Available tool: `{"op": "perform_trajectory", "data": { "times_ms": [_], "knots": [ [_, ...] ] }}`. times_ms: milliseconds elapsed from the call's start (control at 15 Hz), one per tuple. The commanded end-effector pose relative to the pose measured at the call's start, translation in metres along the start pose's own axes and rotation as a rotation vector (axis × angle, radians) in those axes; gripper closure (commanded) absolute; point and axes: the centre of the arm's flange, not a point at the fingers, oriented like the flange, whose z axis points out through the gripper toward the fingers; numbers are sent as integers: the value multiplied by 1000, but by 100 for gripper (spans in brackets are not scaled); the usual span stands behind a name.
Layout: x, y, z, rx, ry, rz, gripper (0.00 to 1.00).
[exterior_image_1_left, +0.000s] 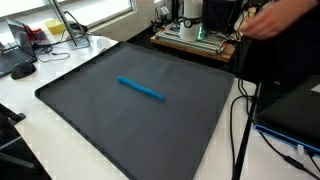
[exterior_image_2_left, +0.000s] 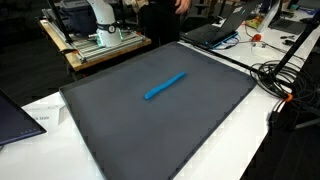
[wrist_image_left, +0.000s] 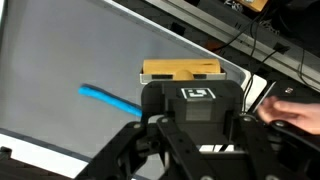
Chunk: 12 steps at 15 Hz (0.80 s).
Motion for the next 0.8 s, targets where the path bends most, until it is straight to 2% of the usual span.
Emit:
{"op": "perform_trajectory", "data": {
  "times_ms": [0,133,267,467,733],
  "knots": [
    [38,36,-12,1,21,84,78],
    [71,47,-7,3,-2,108,78],
    [106,45,-3,-44,-1,152,78],
    [165,29,5,-107,17,223,78],
    [223,3,21,-119,36,313,78]
  ]
}}
